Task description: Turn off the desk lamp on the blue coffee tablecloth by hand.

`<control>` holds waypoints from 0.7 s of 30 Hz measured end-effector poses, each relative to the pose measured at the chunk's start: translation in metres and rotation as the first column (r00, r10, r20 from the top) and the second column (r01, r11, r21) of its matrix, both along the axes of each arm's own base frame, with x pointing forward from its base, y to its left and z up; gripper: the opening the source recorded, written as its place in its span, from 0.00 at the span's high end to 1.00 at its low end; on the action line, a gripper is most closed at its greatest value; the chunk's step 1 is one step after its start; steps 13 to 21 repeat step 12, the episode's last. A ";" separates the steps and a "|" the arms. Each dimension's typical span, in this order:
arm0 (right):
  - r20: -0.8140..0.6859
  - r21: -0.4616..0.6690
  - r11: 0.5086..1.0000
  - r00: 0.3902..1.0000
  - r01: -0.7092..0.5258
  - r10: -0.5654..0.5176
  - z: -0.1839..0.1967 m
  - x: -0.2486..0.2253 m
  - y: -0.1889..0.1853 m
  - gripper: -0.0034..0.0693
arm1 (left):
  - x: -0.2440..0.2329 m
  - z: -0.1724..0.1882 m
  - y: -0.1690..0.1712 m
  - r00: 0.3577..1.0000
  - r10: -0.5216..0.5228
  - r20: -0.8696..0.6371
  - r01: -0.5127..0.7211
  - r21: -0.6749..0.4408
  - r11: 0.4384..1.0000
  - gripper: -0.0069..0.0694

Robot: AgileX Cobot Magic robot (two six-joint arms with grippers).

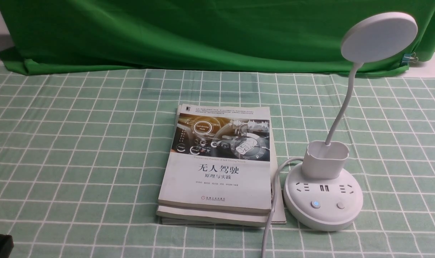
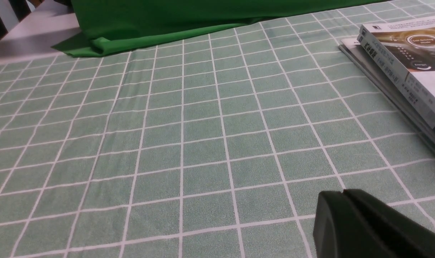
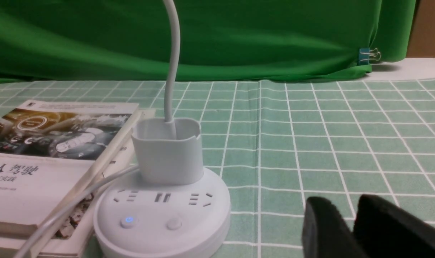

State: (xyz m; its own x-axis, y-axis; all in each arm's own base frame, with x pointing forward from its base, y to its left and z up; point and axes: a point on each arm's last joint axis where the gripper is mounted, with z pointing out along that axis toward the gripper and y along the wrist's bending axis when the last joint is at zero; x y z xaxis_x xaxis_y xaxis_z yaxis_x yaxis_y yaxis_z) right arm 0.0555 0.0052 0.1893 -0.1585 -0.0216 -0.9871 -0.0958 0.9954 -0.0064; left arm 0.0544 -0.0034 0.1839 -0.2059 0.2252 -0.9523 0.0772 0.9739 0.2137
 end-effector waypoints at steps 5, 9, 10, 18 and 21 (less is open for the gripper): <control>0.001 0.000 1.000 1.000 0.000 0.000 0.000 0.000 0.000 0.72 | 0.000 0.000 0.000 1.000 0.000 0.000 0.000 0.000 1.000 0.91; 0.001 0.000 1.000 1.000 0.000 0.000 0.000 0.000 0.000 0.71 | 0.000 0.000 0.000 1.000 0.000 0.000 0.000 0.000 1.000 0.91; 0.001 0.000 1.000 1.000 0.000 0.000 0.000 0.000 0.000 0.70 | 0.000 0.000 0.000 1.000 0.000 0.000 0.000 0.000 1.000 0.91; 0.001 0.000 1.000 1.000 0.000 0.000 0.000 0.000 0.000 0.70 | 0.000 0.000 0.000 1.000 0.000 0.000 0.000 0.000 1.000 0.91; 0.001 0.000 1.000 1.000 0.000 0.000 0.000 0.000 0.000 0.70 | 0.000 0.000 0.000 1.000 0.000 0.000 0.000 0.000 1.000 0.91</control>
